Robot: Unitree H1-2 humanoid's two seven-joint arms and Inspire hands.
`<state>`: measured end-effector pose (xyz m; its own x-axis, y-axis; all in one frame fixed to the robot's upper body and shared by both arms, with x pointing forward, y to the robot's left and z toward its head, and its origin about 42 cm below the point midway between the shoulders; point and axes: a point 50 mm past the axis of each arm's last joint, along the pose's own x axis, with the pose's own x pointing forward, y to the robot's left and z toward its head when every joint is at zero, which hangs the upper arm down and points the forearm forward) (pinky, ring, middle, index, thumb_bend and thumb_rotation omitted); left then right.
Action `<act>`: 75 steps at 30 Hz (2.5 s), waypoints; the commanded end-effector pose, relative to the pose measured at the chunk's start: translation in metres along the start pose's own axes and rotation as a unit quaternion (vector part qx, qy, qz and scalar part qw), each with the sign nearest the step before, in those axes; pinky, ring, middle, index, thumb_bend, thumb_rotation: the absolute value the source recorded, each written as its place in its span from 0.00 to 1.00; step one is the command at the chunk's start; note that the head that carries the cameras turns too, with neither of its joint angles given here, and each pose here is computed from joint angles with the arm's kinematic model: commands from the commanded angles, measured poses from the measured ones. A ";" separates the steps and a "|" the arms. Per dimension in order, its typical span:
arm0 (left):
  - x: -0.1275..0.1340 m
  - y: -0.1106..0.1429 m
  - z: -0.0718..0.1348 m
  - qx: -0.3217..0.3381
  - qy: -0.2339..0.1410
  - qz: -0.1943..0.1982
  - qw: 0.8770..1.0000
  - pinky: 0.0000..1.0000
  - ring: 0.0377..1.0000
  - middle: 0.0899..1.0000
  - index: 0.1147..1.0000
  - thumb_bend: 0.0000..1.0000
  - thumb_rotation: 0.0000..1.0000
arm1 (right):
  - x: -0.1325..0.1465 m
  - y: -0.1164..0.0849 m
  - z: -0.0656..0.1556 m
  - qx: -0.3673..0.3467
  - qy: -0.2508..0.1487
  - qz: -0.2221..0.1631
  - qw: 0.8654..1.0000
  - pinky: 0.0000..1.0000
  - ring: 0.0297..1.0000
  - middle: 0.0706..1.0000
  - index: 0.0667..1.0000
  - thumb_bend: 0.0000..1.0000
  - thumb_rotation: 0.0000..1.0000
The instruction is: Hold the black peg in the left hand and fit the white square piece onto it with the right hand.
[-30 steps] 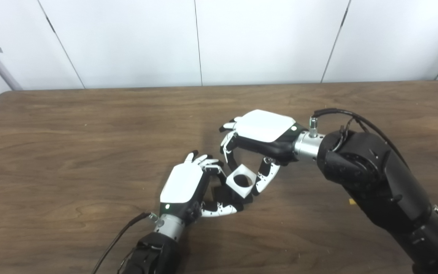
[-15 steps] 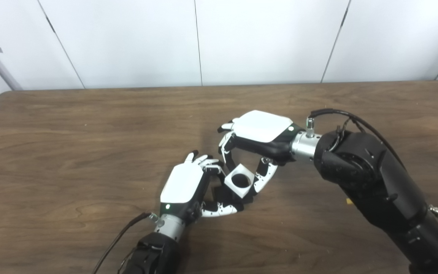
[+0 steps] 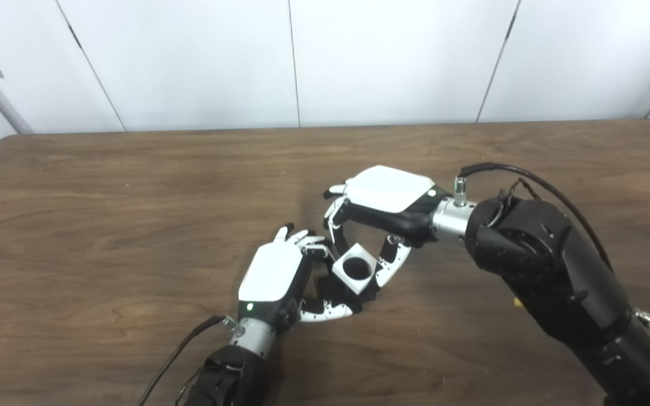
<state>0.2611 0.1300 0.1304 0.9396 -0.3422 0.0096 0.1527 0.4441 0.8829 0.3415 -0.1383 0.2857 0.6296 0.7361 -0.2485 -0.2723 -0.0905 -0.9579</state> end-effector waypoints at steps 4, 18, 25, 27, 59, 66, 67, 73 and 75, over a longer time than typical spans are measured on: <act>-0.010 -0.016 0.000 0.009 0.004 -0.047 0.999 1.00 0.88 0.76 0.42 0.52 0.05 | -0.001 -0.016 -0.004 -0.011 0.003 -0.036 0.999 0.94 0.93 0.76 0.45 0.52 0.13; -0.013 -0.016 0.000 0.002 0.004 -0.048 0.999 1.00 0.88 0.76 0.42 0.52 0.05 | 0.002 -0.013 -0.010 0.001 0.009 -0.043 0.999 0.93 0.93 0.76 0.45 0.52 0.13; -0.013 -0.016 0.001 0.002 0.004 -0.047 0.999 1.00 0.88 0.76 0.42 0.52 0.05 | 0.003 -0.012 -0.008 0.006 0.009 -0.045 0.999 0.92 0.93 0.76 0.45 0.52 0.13; -0.013 -0.016 0.001 0.002 0.004 -0.048 0.999 1.00 0.88 0.76 0.42 0.52 0.06 | 0.003 -0.012 -0.008 0.004 0.008 -0.046 0.999 0.92 0.93 0.76 0.45 0.52 0.13; -0.009 -0.018 0.003 0.002 0.006 -0.048 0.999 1.00 0.88 0.76 0.42 0.52 0.05 | 0.004 -0.009 0.000 -0.010 -0.001 -0.035 0.999 0.89 0.92 0.75 0.45 0.52 0.13; -0.008 -0.017 0.003 0.005 0.010 -0.049 0.999 1.00 0.88 0.77 0.42 0.52 0.06 | 0.004 -0.008 -0.003 -0.008 0.001 -0.033 0.999 0.88 0.91 0.74 0.45 0.53 0.15; -0.008 -0.017 0.003 0.005 0.010 -0.050 0.999 1.00 0.88 0.77 0.42 0.52 0.06 | 0.004 -0.008 -0.003 -0.008 0.001 -0.033 0.999 0.87 0.91 0.75 0.45 0.53 0.15; -0.008 -0.017 0.005 0.007 0.012 -0.051 0.999 1.00 0.88 0.77 0.42 0.52 0.06 | 0.002 -0.008 -0.004 -0.003 0.003 -0.030 1.000 0.87 0.92 0.77 0.56 0.99 0.30; -0.008 -0.017 0.004 0.005 0.011 -0.050 0.999 1.00 0.88 0.77 0.42 0.52 0.06 | 0.001 -0.008 -0.003 -0.001 0.005 -0.029 1.000 0.88 0.92 0.78 0.57 1.00 0.32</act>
<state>0.2583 0.1269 0.1324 0.9435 -0.3313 0.0096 0.1462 0.4420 0.8850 0.3463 -0.1391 0.2758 0.6457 0.7237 -0.2435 -0.2882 -0.0644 -0.9554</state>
